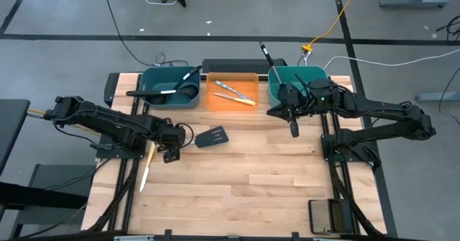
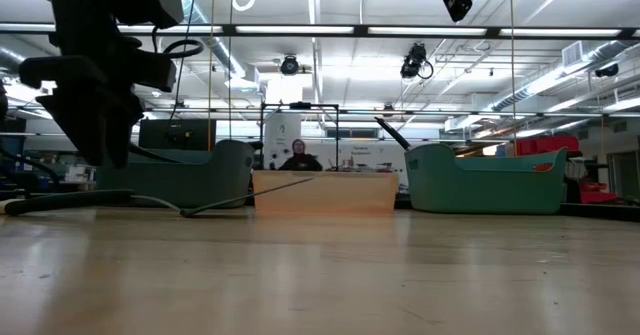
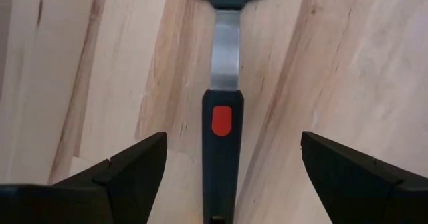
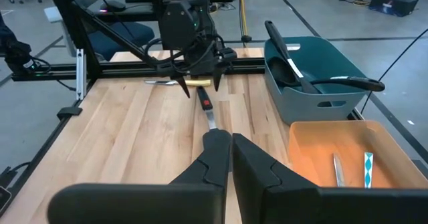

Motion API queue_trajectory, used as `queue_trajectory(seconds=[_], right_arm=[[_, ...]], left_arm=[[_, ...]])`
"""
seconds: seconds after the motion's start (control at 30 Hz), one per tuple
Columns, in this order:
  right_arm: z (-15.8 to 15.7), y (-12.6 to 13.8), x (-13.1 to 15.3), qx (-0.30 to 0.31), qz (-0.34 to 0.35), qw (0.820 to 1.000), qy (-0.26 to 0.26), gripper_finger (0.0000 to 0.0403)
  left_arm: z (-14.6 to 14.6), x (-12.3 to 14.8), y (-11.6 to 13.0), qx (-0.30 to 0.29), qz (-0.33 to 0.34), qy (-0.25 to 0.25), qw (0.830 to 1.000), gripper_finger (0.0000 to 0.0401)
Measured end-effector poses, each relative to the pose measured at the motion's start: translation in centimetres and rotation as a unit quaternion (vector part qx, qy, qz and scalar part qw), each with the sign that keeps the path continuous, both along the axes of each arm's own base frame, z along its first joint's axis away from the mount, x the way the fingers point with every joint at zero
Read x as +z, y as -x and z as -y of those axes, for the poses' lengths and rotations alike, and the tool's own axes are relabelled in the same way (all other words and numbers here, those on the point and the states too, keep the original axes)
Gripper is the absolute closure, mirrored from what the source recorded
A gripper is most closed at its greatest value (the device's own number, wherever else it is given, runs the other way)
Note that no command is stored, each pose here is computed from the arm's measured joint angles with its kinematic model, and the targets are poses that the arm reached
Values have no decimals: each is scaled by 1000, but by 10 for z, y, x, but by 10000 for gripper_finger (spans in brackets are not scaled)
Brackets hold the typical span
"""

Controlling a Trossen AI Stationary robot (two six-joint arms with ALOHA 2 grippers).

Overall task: Pick & Place Kitchen Items
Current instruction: Put the black spatula into the green bin

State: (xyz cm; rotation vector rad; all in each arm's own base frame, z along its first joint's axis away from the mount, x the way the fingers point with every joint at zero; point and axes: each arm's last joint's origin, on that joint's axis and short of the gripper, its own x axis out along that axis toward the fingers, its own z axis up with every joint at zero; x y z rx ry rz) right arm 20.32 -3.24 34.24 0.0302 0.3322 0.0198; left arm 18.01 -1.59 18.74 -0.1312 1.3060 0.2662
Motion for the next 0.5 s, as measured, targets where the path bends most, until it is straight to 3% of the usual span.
queue_trajectory(seconds=[0.5], right_arm=[[0, 0, 0, 0, 0, 1000, 0, 376]], left_arm=[[-7, 0, 0, 0, -3, 9, 1000, 53]])
